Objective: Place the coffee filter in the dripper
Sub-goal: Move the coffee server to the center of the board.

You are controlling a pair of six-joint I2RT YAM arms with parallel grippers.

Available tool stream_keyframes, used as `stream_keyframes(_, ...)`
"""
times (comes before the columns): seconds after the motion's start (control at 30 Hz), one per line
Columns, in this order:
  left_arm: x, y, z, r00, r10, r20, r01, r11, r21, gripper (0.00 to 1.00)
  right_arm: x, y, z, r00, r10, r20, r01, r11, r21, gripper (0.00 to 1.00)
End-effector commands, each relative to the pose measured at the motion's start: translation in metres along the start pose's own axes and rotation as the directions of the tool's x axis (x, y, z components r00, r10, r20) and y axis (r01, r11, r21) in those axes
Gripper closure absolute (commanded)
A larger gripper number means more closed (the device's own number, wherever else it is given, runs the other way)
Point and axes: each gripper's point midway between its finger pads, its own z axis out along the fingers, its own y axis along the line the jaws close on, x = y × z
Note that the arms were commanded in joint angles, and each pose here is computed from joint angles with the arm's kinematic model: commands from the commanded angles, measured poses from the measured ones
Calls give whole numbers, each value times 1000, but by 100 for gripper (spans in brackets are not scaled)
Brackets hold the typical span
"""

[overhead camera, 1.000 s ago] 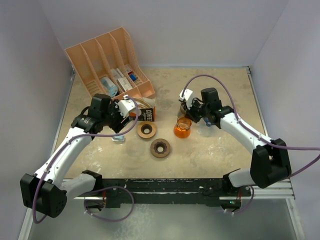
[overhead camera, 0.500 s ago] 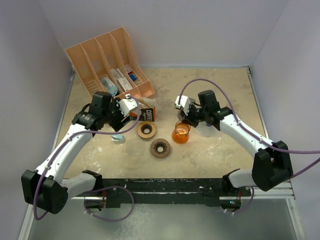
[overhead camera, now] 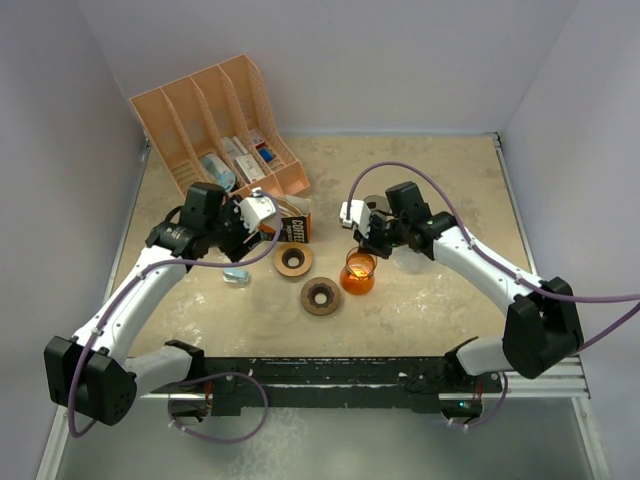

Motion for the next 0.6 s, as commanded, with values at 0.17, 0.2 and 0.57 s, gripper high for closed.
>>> stream_keyframes(0.17, -18, 1, 3, 998, 13, 64, -14, 1000, 12, 37, -3, -2, -7, 998, -68, -18, 68, 998, -5, 92)
stream_keyframes(0.2, -19, 1, 3, 998, 14, 67, -15, 1000, 11, 37, -6, -3, -8, 998, -67, -3, 67, 998, 5, 88)
stream_keyframes(0.57, -32, -7, 5, 997, 32, 76, -33, 999, 23, 30, -53, -28, -56, 987, -82, 141, 50, 975, 218, 53)
